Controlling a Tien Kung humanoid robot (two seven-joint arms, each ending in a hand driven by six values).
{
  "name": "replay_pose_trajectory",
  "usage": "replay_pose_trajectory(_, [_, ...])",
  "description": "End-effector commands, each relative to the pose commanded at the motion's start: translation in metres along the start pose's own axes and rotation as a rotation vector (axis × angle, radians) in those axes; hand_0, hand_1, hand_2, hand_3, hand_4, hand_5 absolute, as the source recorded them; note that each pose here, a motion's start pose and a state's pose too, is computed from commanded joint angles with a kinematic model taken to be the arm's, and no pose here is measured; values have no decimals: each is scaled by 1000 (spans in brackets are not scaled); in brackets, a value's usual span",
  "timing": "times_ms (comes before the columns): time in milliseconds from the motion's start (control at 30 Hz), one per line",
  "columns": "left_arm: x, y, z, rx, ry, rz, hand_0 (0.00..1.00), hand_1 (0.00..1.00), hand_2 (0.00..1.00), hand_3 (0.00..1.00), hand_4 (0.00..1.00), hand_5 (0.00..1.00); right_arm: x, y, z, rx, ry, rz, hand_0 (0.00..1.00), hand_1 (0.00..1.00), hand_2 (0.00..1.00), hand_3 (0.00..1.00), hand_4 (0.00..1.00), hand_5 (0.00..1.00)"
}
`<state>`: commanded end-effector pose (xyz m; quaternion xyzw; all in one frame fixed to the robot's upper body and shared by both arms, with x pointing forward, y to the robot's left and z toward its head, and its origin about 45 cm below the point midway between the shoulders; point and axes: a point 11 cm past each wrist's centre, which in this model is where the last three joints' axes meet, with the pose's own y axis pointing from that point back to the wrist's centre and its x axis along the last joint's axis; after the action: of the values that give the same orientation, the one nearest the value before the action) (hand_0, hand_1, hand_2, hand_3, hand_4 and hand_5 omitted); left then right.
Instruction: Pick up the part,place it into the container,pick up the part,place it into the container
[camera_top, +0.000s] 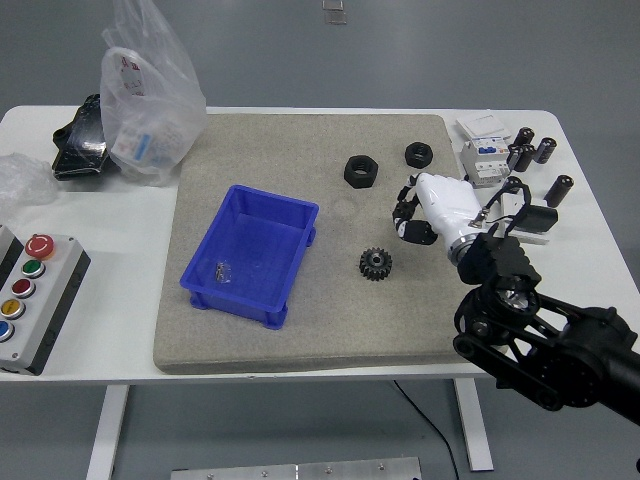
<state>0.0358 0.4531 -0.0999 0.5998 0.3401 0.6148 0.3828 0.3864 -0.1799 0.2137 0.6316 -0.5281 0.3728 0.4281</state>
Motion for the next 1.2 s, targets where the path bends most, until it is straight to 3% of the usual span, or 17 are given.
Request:
replay_pose_trajectory(367, [-1,0,-3,11,-4,-1,626,524,534,613,695,292,-9,8,-61,112,-323,-18,261,521,393,492,543,47])
replay_pose_trajectory(500, [0,0,-2,11,-4,0,626,524,534,613,695,292,-21,11,-75,178,-388,-97,261,521,393,492,543,47])
replay_pose_trajectory(533, [0,0,-2,11,-5,0,627,525,534,614,695,293,-26,12,-78,197,-400,-129,335,605,498,555,611,2])
replay_pose_trajectory(700, [1,0,0,8,-6,1,627,525,534,614,695,293,-45,20,-95,284,-450,-278,335,605,498,555,611,2])
replay_pose_trajectory(733, [1,0,0,7,-7,1,627,525,535,614,696,293,-46,20,-98,298,-464,-295,341,643,638,673,609,62])
replay_pose_trajectory(900, [1,0,0,9,-9,1,627,525,535,614,696,293,-46,21,-103,323,-487,-315,341,643,638,673,609,62])
replay_pose_trajectory(933, [1,0,-1,9,-9,1,627,525,535,614,697,295,-45,20,-103,325,-484,-314,304,649,699,717,586,191])
replay_pose_trajectory(1100, [1,0,-1,9,-10,2,627,525,535,614,697,295,-45,20,-103,323,-470,-314,304,649,699,717,586,191])
replay_pose_trajectory(1133, [2,0,0,9,-10,2,627,525,534,614,696,296,-45,19,-103,320,-466,-315,290,638,711,724,649,196])
replay_pose_trajectory(1200, [2,0,0,7,-10,2,627,525,534,614,696,296,-45,19,-102,315,-462,-311,290,638,711,724,649,196])
